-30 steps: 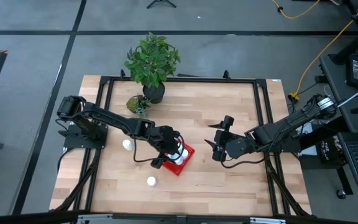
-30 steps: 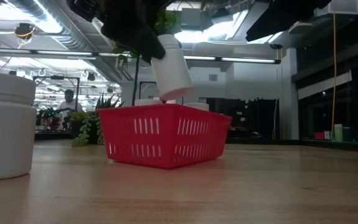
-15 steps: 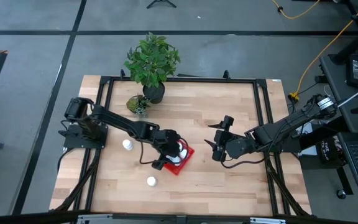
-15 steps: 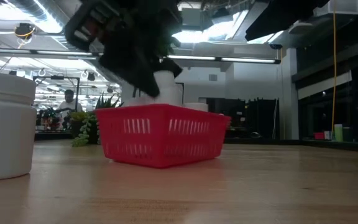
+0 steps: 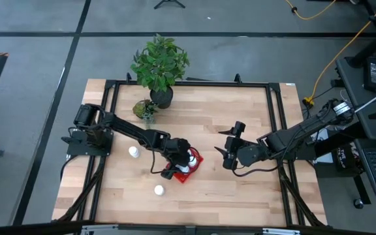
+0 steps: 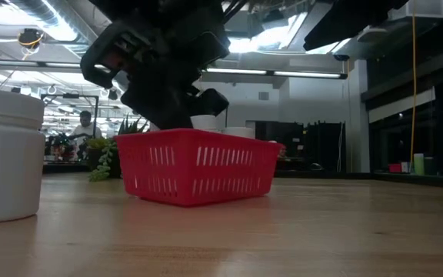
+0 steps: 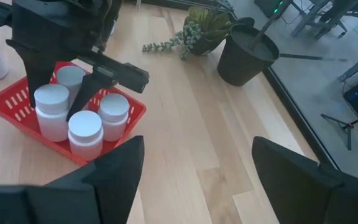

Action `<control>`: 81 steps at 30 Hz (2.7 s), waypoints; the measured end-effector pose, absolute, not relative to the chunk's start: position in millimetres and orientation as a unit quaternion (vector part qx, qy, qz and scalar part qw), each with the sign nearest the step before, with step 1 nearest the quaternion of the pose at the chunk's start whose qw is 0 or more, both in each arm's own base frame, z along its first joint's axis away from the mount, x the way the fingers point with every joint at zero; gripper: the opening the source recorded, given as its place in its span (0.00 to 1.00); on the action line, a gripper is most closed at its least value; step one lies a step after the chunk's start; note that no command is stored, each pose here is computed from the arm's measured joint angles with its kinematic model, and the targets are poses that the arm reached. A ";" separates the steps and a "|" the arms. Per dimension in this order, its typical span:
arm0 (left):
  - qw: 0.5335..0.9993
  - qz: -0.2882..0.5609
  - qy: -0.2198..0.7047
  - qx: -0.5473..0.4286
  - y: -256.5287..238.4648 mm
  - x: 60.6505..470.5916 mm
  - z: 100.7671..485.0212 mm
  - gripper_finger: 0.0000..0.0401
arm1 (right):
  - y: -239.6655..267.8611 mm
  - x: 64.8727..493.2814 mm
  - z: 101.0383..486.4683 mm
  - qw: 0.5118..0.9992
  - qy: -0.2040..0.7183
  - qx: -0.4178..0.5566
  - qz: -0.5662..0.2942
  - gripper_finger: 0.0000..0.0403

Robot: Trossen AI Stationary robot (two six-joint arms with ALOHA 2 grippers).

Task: Pick and place pill bottles into a basket
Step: Put the top right white medicine bottle into the red bin, then put the top white medicine bottle into the red bin

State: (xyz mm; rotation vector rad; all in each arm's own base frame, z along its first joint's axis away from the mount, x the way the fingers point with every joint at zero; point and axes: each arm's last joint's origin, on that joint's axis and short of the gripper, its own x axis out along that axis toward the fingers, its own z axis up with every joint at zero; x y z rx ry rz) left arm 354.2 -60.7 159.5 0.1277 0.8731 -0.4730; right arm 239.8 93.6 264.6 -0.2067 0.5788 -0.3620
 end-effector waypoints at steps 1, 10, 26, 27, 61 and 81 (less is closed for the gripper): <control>0.877 -0.227 0.418 0.061 -60.7 354.0 160.0 0.49 | 93.6 239.8 264.6 0.937 0.283 -0.101 -0.177 0.74; 0.878 -0.227 0.418 0.062 -60.8 353.9 160.4 0.59 | 93.6 239.8 264.6 0.937 0.283 -0.101 -0.177 0.74; 0.871 -0.230 0.426 0.080 -60.9 358.2 207.6 0.69 | 93.6 239.7 264.5 0.937 0.284 -0.100 -0.177 0.74; 0.873 -0.230 0.423 0.082 -60.8 357.7 212.7 0.69 | 93.5 239.7 263.3 0.937 0.284 -0.100 -0.177 0.74; 0.937 -0.175 0.299 0.046 -40.7 226.1 363.8 0.68 | 171.8 391.4 274.1 0.925 0.313 -0.162 0.144 0.74; 0.934 -0.098 0.342 0.034 -28.4 161.2 361.5 0.68 | 175.9 457.9 239.9 0.874 0.391 -0.202 0.206 0.74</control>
